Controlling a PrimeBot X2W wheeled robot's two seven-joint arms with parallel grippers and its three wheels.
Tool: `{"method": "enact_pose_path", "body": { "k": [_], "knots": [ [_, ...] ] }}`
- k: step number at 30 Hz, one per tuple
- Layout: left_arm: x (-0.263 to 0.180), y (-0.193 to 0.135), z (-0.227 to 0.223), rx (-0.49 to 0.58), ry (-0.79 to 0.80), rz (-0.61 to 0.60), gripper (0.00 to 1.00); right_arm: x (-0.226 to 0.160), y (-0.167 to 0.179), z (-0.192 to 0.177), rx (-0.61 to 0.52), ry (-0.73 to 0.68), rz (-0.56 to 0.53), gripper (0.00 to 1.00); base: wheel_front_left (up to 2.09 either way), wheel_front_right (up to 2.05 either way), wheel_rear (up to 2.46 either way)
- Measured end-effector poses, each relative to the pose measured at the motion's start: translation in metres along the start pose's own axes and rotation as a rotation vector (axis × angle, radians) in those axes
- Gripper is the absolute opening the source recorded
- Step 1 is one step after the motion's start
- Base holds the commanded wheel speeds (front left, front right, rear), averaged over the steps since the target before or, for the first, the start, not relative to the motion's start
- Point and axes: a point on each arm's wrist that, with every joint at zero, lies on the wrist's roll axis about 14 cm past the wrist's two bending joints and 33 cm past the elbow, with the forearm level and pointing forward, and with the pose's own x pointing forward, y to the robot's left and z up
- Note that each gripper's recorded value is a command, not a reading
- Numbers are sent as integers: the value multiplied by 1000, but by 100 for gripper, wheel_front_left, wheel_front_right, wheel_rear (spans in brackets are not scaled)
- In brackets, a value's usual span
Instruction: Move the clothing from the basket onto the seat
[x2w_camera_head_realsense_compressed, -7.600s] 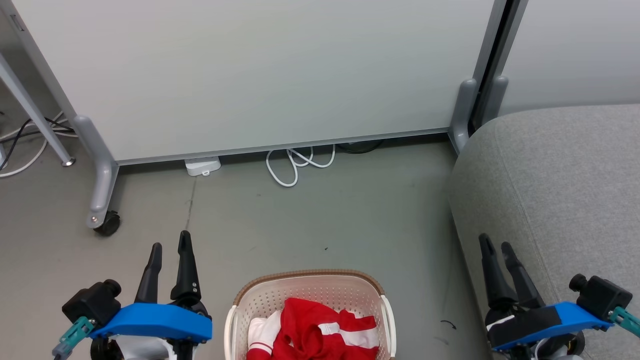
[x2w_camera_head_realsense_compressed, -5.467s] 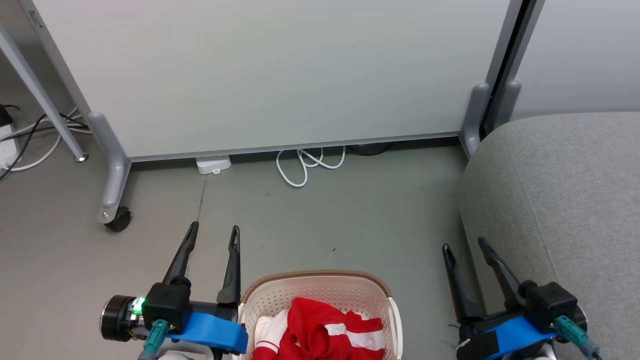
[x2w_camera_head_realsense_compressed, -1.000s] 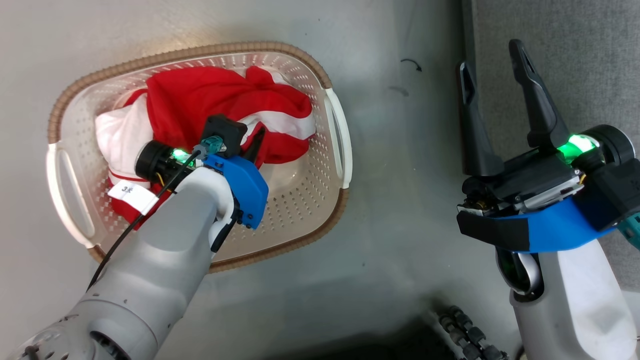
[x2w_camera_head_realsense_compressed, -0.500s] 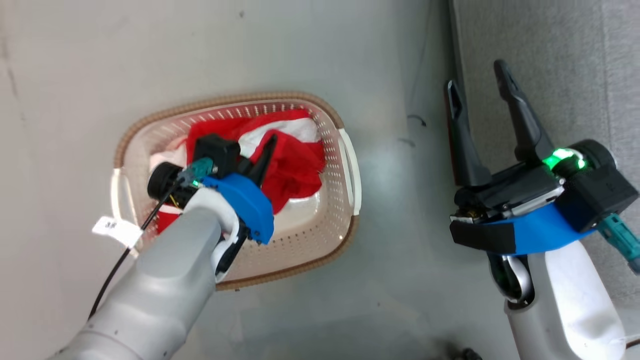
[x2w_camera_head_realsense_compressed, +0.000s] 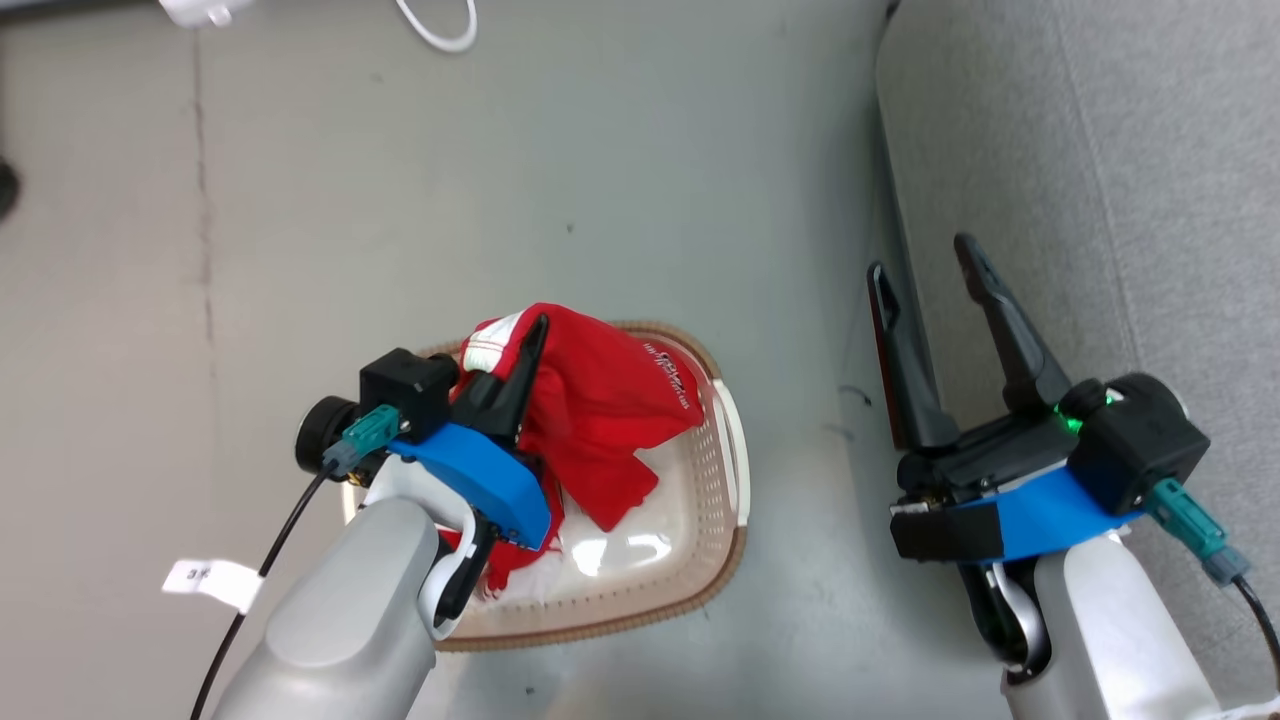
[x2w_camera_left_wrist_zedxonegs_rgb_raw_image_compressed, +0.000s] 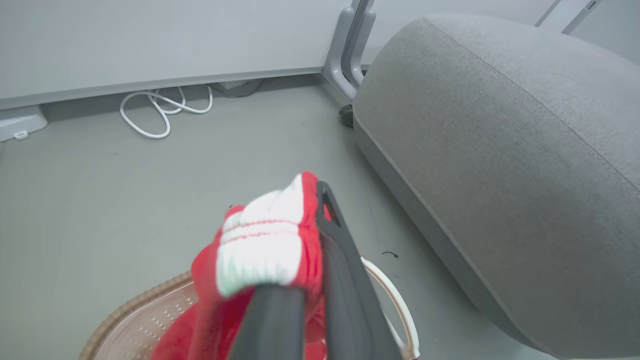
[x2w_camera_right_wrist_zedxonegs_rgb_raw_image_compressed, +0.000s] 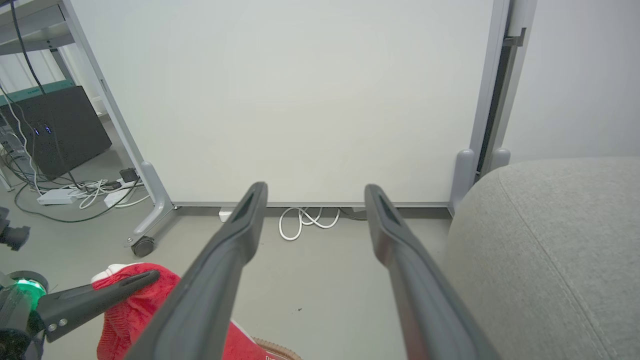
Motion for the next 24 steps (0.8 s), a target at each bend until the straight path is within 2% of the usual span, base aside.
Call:
{"method": "enact_pose_path", "body": {
  "k": [9, 17, 24],
  "knots": [
    [-44, -16, 81, 67, -241, 32, 0, -31, 17, 37, 19, -58, 15, 100, 0, 0, 0],
    [-75, -48, 148, 209, -425, -16, 0, -52, 29, 64, 18, -117, 30, 100, 0, 0, 0],
    [-95, -79, 204, 273, -578, -71, 0, -64, 32, 78, 20, -150, 32, 100, 0, 0, 0]
  ]
}}
